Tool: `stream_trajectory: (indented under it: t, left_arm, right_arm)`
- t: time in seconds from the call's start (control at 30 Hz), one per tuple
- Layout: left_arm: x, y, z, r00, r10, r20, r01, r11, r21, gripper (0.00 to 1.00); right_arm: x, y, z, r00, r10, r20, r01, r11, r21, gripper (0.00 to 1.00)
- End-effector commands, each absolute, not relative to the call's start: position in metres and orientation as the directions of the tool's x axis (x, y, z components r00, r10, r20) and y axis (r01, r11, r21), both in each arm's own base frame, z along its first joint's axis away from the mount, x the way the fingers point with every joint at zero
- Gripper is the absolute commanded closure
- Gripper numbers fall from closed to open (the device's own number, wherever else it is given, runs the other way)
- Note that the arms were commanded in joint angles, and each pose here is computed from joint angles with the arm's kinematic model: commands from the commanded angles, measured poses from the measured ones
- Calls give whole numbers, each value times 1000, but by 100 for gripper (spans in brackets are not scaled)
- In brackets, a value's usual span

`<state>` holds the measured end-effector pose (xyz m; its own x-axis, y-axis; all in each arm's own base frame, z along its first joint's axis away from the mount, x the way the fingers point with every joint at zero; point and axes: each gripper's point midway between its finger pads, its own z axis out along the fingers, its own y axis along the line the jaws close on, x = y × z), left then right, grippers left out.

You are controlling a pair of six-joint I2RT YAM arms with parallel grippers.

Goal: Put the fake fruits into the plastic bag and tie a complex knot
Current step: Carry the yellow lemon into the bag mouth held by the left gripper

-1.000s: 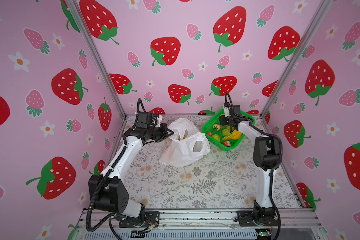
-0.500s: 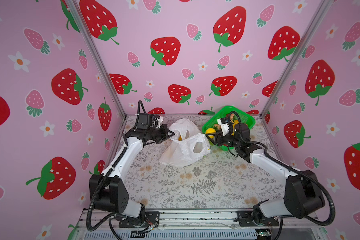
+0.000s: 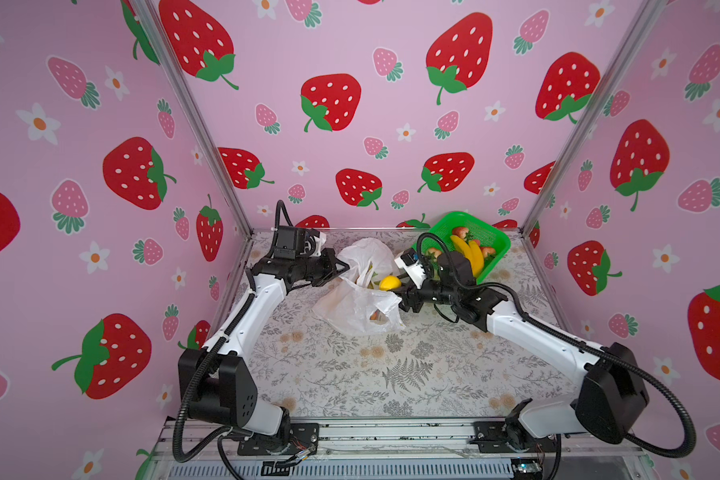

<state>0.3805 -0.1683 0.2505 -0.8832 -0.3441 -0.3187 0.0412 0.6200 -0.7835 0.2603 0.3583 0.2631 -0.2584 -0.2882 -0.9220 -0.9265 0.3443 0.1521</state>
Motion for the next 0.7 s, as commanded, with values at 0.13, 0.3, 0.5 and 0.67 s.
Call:
stream_trajectory:
  t: [0.13, 0.3, 0.5, 0.67]
  left_arm:
    - [377, -171, 257, -884, -334, -327, 63, 609, -791, 100]
    - [377, -172, 257, -884, -334, -326, 62, 608, -792, 100]
    - [376, -172, 257, -884, -334, -326, 64, 607, -792, 100]
    - [376, -173, 259, -884, -334, -326, 65, 604, -794, 100]
  right_arm:
    - [251, 349, 320, -25, -329, -944, -898, 422, -123, 65]
    - [242, 362, 324, -9, -307, -952, -916, 385, -116, 66]
    - [212, 393, 303, -128, -245, -961, -981, 174, 87, 66]
    - [201, 402, 277, -239, -227, -944, -970, 93, 224, 67]
